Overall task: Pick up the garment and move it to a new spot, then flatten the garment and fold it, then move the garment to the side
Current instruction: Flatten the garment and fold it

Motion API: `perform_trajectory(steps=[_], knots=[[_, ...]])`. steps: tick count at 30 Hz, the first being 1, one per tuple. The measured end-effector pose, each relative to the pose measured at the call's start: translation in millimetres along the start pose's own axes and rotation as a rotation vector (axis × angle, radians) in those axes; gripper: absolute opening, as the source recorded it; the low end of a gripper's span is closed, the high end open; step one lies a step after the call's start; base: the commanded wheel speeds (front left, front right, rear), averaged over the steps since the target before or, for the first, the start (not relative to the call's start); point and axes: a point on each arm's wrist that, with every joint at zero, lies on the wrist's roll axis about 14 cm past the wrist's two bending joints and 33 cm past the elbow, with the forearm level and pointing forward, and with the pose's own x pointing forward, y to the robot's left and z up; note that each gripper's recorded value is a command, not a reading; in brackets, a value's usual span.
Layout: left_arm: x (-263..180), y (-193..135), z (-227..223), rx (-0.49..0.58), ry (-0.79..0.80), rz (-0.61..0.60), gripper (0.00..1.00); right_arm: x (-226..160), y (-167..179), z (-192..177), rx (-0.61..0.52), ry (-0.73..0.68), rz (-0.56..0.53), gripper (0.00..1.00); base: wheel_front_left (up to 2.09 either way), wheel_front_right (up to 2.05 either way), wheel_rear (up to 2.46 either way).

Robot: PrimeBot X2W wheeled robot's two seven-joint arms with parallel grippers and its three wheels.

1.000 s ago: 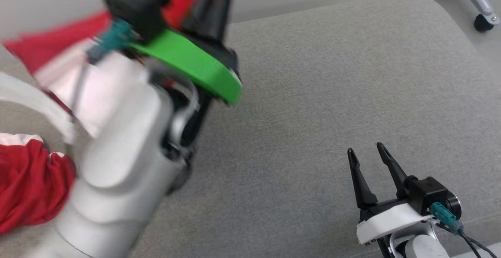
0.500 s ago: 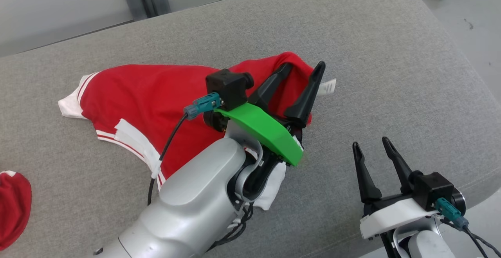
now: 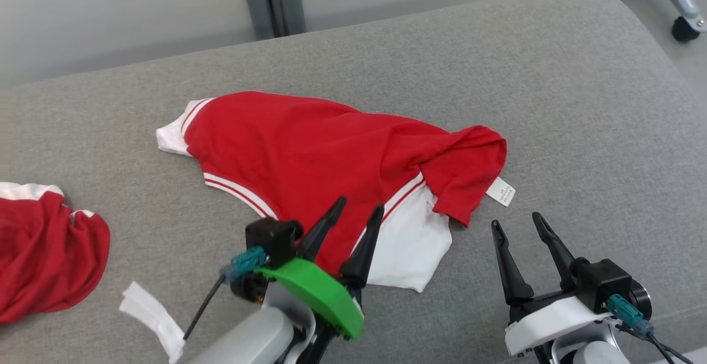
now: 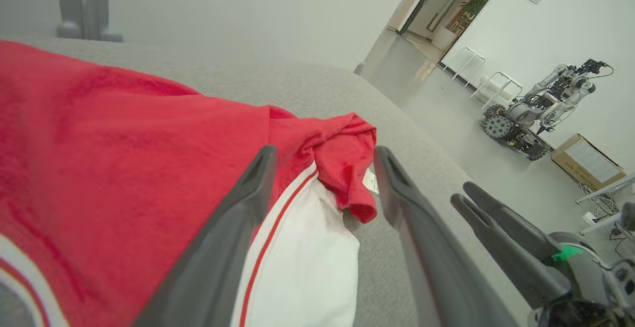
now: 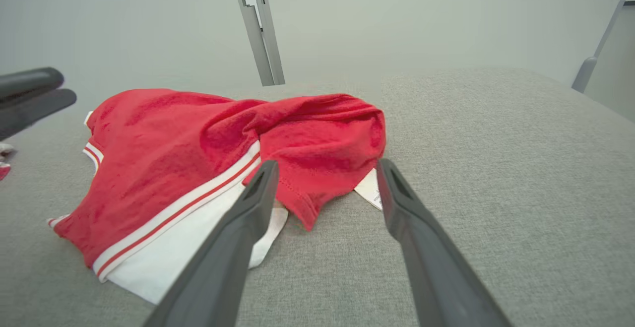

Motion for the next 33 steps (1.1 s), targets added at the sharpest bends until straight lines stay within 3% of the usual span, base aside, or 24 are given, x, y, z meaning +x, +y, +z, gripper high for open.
perform_trajectory(steps=[6, 12, 17, 20, 21, 22, 23, 24, 33], knots=[[-44, 41, -38, -0.024, 0.088, 0.228, 1.00, 4, 11, 2, -0.013, -0.009, 0.038, 1.00, 0.00, 0.00, 0.00], [-58, 79, -54, -0.047, 0.135, 0.403, 1.00, 3, 11, 2, -0.020, -0.008, 0.041, 1.00, 0.00, 0.00, 0.00], [-50, 81, -72, -0.209, 0.180, 0.429, 1.00, 4, 8, 0, -0.027, -0.001, 0.032, 1.00, 0.00, 0.00, 0.00], [-39, 83, -70, -0.215, 0.167, 0.415, 1.00, 5, 6, 1, -0.031, -0.001, 0.025, 1.00, 0.00, 0.00, 0.00], [-36, 84, -67, -0.204, 0.158, 0.410, 0.83, 5, 5, 1, -0.031, 0.000, 0.022, 1.00, 0.00, 0.00, 0.00], [-32, 85, -64, -0.180, 0.151, 0.404, 0.56, 4, 3, 0, -0.032, 0.001, 0.015, 1.00, 0.00, 0.00, 0.00], [-30, 86, -62, -0.156, 0.146, 0.398, 0.20, 4, 1, 0, -0.033, 0.002, 0.009, 1.00, 0.00, 0.00, 0.00], [-27, 85, -60, -0.142, 0.141, 0.391, 0.00, 3, -1, 0, -0.034, 0.003, 0.005, 1.00, 0.00, 0.00, 0.00], [-15, 59, -41, -0.046, 0.108, 0.275, 0.00, -3, -4, 6, -0.029, -0.018, -0.010, 1.00, 0.00, 0.00, 0.00]])
